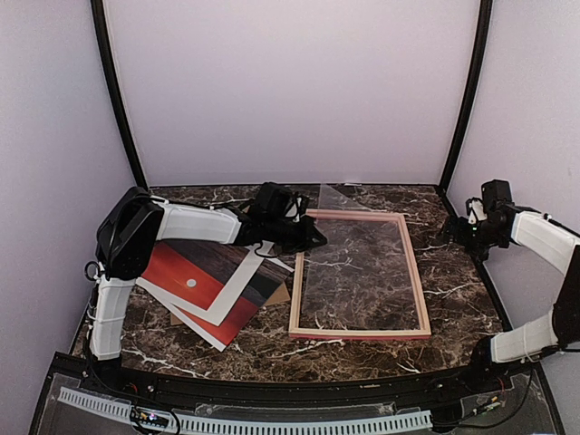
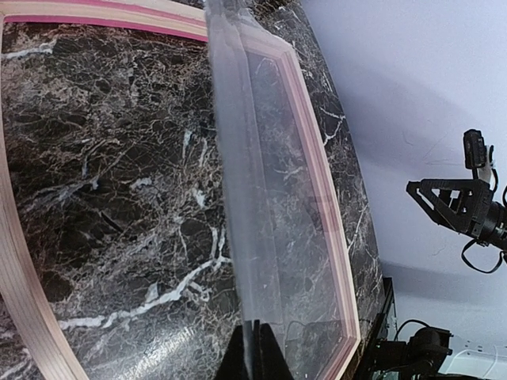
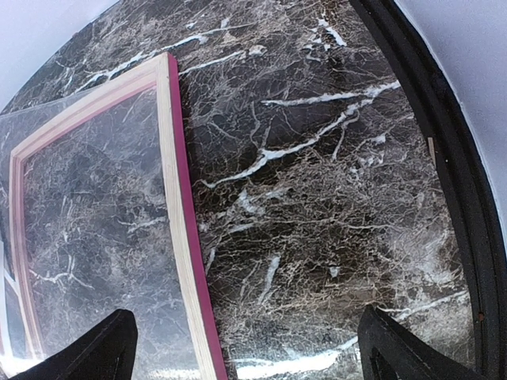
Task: Put the photo into the frame
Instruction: Place the glass panel in the frame body.
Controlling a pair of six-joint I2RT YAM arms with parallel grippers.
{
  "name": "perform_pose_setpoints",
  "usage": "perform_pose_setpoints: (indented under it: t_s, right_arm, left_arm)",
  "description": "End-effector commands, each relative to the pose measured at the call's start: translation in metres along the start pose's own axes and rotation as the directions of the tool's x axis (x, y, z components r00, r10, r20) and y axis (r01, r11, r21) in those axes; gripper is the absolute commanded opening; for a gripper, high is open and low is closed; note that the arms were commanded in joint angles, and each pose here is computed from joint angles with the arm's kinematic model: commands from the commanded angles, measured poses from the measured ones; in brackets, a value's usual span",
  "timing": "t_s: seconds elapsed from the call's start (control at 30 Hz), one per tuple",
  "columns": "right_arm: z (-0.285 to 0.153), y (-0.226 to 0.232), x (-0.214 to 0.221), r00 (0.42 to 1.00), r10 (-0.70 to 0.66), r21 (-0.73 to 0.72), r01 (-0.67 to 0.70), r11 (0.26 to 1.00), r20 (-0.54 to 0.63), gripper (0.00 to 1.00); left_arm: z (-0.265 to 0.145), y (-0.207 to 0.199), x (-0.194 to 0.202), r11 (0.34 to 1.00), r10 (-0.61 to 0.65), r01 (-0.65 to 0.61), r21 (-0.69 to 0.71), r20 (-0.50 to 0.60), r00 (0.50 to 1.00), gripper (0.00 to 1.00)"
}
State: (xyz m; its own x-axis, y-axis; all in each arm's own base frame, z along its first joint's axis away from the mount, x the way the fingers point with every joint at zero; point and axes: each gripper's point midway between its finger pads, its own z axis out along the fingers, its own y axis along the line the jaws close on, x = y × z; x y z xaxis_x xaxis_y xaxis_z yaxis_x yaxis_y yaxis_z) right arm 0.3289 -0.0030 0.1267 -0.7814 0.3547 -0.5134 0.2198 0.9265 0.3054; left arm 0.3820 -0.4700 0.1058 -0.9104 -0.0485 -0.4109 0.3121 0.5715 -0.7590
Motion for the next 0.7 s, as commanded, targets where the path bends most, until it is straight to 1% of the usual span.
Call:
perform_pose_setpoints:
  t_s: [0.0, 0.67]
  right_arm:
    - [0.0045, 0.0003, 0.0027, 1.000, -0.011, -0.010, 0.011, 1.000, -0.006, 0.99]
    - [0.0070, 0.0018, 0.0049, 1.000, -0.016, -0.016, 0.016, 1.000, -0.016, 0.99]
  left_arm:
    - [-0.0026, -0.0059, -0.0063, 1.000, 0.024, -0.024, 0.009, -0.003, 1.000, 0.00]
    - [-0.0038, -0.0011, -0.0070, 0.999, 0.034, -0.034, -0.024, -0.005, 0.999, 0.00]
